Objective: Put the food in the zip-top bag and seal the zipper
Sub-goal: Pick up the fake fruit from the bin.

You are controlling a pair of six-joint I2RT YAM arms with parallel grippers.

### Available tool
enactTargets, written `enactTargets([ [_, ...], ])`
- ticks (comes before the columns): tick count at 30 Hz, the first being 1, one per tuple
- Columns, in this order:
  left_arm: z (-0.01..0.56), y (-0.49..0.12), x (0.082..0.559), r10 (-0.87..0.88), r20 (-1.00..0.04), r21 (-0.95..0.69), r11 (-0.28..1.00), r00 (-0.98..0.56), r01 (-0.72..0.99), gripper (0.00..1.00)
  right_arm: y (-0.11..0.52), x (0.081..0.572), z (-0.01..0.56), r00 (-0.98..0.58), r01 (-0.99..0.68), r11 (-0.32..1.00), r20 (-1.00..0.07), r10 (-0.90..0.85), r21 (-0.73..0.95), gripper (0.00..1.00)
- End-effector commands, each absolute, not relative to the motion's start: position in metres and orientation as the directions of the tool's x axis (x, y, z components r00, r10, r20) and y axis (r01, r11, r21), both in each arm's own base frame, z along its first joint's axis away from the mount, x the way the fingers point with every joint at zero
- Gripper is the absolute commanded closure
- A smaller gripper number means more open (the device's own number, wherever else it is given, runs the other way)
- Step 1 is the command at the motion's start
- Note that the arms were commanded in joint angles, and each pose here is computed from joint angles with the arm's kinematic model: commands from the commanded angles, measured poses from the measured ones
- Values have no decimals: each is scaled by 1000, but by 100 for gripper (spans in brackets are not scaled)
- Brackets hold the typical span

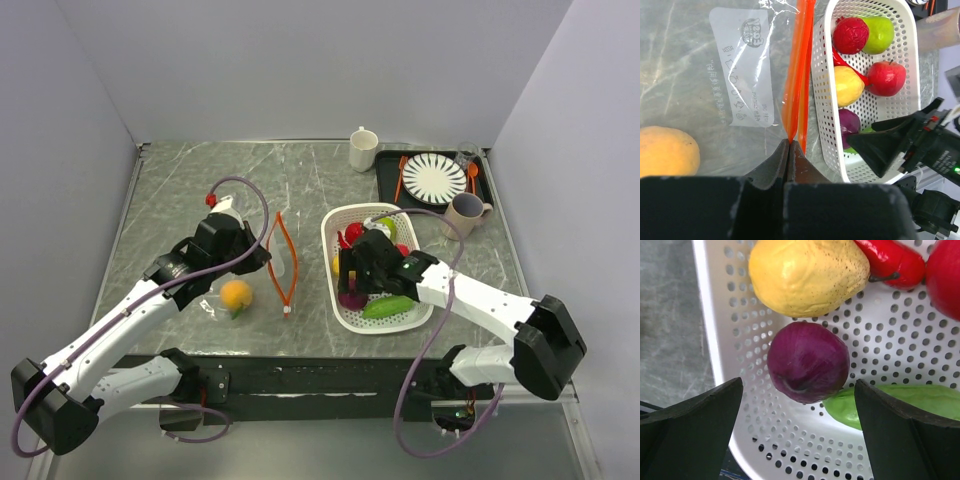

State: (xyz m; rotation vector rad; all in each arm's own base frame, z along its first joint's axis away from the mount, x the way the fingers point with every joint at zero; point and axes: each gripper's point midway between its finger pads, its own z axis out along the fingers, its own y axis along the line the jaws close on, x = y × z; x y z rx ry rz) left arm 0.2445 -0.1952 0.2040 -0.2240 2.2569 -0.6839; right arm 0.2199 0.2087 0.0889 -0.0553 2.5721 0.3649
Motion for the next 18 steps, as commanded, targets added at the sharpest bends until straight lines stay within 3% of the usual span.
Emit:
enactTargets([
  [1,216,-200,246,-348,-645,-550,829,-681,97,99,212,223,78,-861,-123,961,-508,20,246,1],
  [18,219,-200,248,-332,-652,-535,838,-682,104,99,216,225,51,-889,-90,967,-456,29,239,12],
])
